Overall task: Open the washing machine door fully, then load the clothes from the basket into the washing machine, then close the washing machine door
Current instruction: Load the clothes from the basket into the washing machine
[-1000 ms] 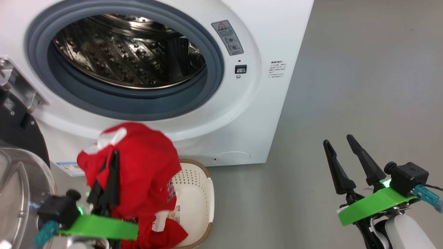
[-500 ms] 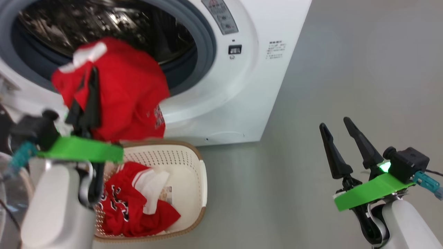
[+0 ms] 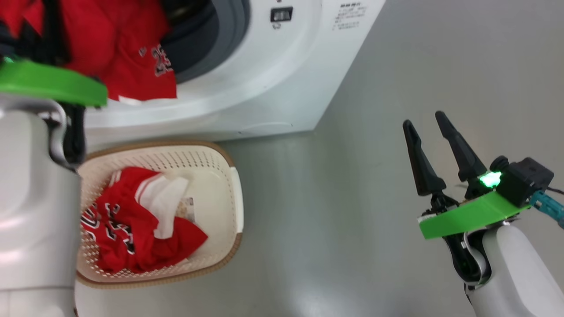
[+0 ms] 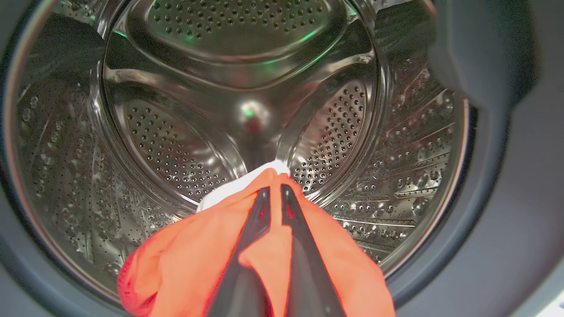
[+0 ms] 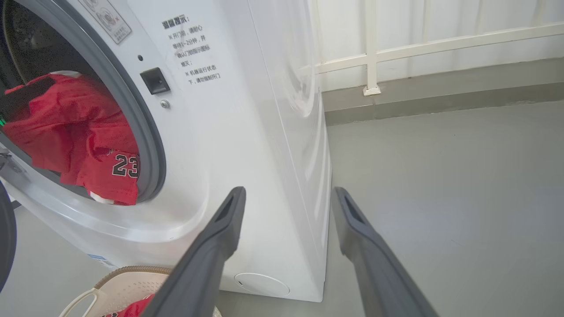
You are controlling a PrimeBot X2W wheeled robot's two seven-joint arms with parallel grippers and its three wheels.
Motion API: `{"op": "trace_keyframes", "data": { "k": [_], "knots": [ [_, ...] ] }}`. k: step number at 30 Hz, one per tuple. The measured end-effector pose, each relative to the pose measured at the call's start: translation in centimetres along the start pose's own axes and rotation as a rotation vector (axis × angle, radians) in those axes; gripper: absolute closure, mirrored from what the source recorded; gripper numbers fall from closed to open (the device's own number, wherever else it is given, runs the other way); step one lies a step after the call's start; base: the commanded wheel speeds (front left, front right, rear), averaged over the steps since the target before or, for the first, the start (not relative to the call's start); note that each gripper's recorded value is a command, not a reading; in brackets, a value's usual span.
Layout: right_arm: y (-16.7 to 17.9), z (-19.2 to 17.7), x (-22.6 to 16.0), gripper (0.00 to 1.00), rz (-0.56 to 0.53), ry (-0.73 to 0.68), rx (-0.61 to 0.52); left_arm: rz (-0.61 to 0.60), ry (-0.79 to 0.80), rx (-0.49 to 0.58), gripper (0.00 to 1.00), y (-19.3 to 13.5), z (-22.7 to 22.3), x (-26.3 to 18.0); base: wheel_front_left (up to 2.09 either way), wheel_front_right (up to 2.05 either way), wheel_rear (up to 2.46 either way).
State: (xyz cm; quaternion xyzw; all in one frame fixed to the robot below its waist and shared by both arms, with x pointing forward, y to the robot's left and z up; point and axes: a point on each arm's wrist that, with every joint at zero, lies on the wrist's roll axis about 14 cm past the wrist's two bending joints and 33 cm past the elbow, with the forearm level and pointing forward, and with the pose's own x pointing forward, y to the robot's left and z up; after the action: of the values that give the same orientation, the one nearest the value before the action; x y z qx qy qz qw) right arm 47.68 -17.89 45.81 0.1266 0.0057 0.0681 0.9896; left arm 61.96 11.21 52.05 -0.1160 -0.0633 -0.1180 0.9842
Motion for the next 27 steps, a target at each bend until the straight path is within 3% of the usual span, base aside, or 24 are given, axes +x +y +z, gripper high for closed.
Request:
{"op": "trace_keyframes", "data": {
  "k": [18, 27],
  "knots": [
    [-3.8, -4.0, 0.7, 0.00, -0.099, 0.079, -0.019, 0.024, 0.113, -0.036, 1.00, 1.8, -7.9, 8.0, 0.00, 0.00, 0.00],
    [-5.6, -5.6, 0.1, 0.00, -0.152, 0.120, -0.028, 0.008, -0.078, -0.005, 1.00, 1.1, -4.7, 11.6, 0.00, 0.00, 0.00]
  ]
}}
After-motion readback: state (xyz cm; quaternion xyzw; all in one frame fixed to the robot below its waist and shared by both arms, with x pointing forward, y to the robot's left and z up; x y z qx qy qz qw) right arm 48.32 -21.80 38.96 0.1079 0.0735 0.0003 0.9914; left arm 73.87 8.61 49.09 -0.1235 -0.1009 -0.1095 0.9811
